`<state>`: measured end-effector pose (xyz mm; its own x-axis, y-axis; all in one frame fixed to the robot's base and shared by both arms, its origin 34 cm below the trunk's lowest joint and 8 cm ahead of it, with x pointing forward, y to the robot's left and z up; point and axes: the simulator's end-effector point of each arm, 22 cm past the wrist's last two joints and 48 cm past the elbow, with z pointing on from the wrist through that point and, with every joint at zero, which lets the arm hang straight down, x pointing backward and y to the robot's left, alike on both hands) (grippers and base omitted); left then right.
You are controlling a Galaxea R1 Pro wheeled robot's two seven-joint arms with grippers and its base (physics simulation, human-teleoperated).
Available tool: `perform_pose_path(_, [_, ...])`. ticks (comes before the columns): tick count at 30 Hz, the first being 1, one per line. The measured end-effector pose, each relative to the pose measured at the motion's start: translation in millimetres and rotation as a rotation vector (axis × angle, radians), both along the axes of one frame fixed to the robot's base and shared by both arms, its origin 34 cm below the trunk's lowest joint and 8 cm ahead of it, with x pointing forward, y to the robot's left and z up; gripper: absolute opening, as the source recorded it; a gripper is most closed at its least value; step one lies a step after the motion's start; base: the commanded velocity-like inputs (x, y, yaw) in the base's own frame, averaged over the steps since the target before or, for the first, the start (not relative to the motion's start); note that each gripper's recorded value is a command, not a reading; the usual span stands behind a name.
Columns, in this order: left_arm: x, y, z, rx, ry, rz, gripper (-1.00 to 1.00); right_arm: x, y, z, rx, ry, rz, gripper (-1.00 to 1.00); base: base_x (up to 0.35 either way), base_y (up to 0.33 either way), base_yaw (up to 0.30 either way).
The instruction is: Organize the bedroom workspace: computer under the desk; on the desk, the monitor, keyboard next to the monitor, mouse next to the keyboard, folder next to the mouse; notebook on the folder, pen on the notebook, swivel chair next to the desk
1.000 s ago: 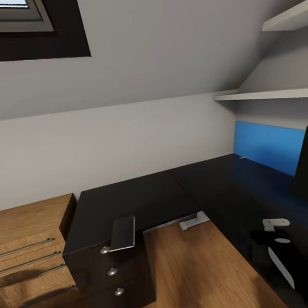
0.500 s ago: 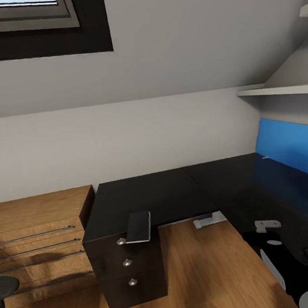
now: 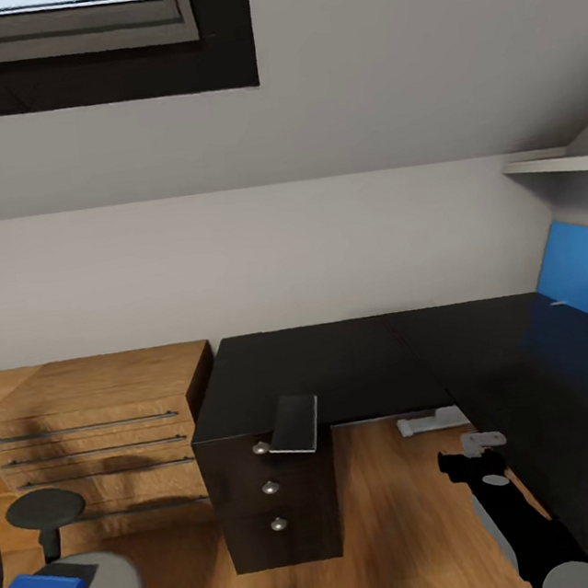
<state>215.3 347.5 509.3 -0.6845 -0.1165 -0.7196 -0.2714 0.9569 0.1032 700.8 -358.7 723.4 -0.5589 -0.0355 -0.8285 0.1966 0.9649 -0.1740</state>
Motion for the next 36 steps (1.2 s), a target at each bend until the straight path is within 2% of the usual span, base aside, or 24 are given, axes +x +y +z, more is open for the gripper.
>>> perform_pose_path(4, [12, -10, 1, -0.008, -0.02, 0.019, 1.0, -6, 25, -21, -0.033, 0.006, 0.056, 1.0, 0.0, 0.0, 0.236])
perform_pose_path(7, [26, -10, 2, 0.014, -0.028, 0.074, 1.0, -14, 40, -38, -0.056, 0.005, 0.089, 1.0, 0.0, 0.0, 0.236])
perform_pose_path(10, [46, -9, 4, 0.028, -0.035, 0.114, 1.0, -22, 52, -51, -0.059, 0.006, 0.097, 1.0, 0.0, 0.0, 0.197])
perform_pose_path(13, [72, -11, 7, 0.018, -0.039, 0.13, 1.0, -36, 60, -71, -0.05, 0.029, 0.107, 1.0, 0.0, 0.0, 0.071])
perform_pose_path(16, [92, -15, 8, -0.001, -0.023, 0.13, 1.0, -54, 67, -93, -0.037, 0.06, 0.12, 1.0, 0.0, 0.0, 0.029])
perform_pose_path(22, [138, -38, 16, -0.068, 0.019, 0.121, 1.0, -93, 83, -129, -0.002, 0.089, 0.148, 1.0, 0.0, 0.0, 0.007])
perform_pose_path(26, [164, -55, 28, -0.108, 0.02, 0.112, 1.0, -113, 106, -143, 0.035, 0.092, 0.17, 1.0, 0.0, 0.0, 0.001])
perform_pose_path(31, [173, -61, 33, -0.119, 0.007, 0.111, 1.0, -120, 115, -147, 0.051, 0.096, 0.174, 1.0, 0.0, 0.0, 0.0])
perform_pose_path(35, [164, -63, 25, -0.135, 0.021, 0.096, 1.0, -132, 119, -157, 0.061, 0.126, 0.178, 1.0, 0.0, 0.0, 0.0])
perform_pose_path(36, [161, -62, 26, -0.135, -0.023, 0.077, 1.0, -135, 119, -159, 0.063, 0.132, 0.177, 1.0, 0.0, 0.0, 0.0])
